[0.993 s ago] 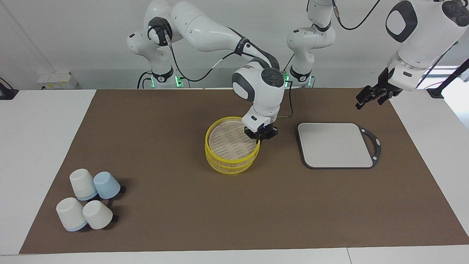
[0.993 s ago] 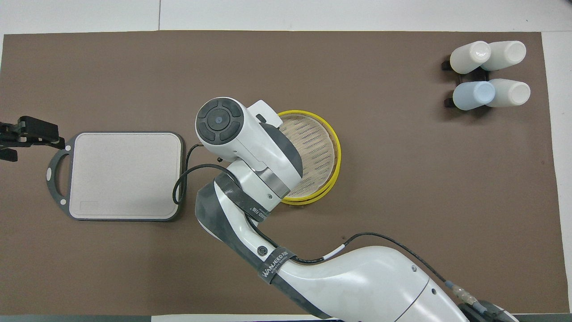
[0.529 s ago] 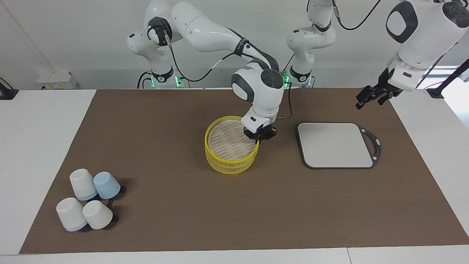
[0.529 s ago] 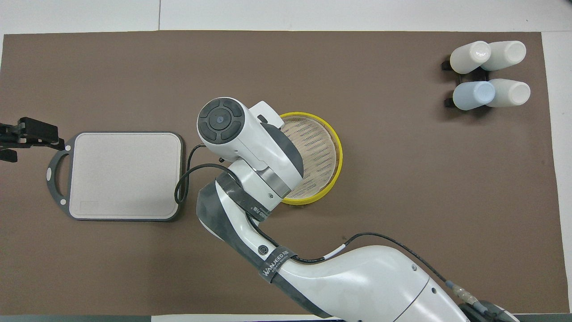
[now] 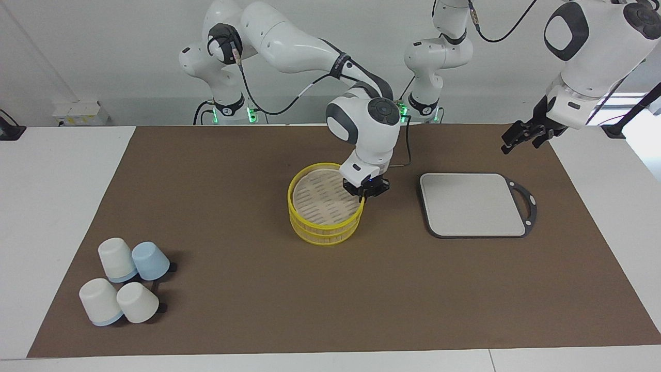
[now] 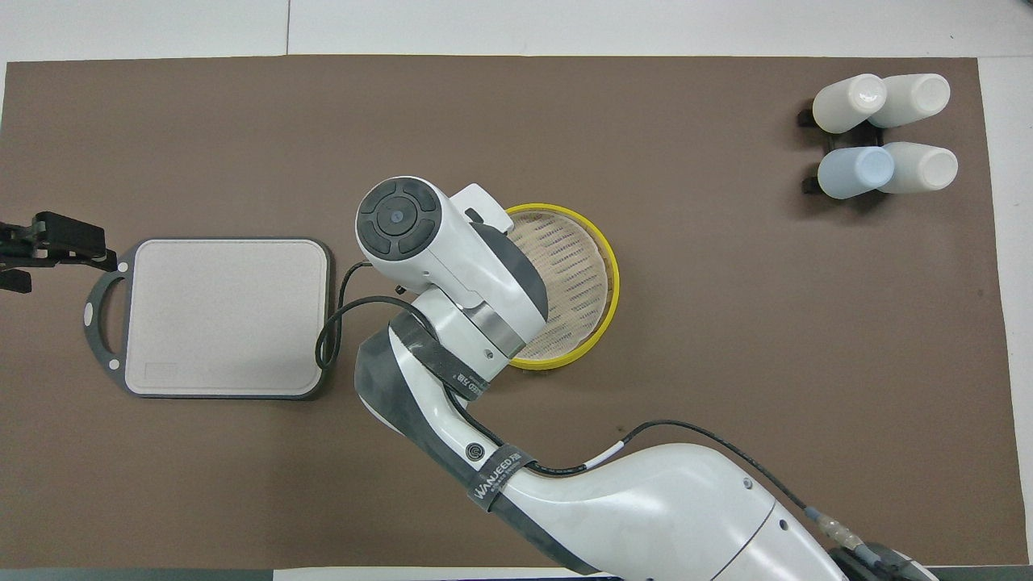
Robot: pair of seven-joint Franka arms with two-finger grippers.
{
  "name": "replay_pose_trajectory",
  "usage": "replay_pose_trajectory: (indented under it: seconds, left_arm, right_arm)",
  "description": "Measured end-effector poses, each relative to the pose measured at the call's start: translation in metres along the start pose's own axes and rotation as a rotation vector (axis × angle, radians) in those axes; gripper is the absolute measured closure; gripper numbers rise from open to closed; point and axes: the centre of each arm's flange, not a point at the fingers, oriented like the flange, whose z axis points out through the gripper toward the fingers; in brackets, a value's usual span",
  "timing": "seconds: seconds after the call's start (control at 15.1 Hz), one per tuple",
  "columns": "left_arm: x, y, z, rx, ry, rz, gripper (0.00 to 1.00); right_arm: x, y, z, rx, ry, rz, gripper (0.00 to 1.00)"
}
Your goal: Place bun in steamer
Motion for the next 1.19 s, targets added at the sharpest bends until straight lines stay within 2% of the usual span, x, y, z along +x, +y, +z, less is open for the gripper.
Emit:
replay_pose_trajectory:
  seconds: [0.4,1.19]
  left_arm:
    - [0.000,0.000,0.000,0.000,0.000,0.000,0.00]
    - [0.000,0.000,0.000,0.000,0.000,0.000,0.00]
  right_arm:
    - [0.000,0.009,-0.016,-0.005,-0.001,0.009,0.91]
    - [-0.003,0.008,-0.004,0.002,0.004,0.005,0.91]
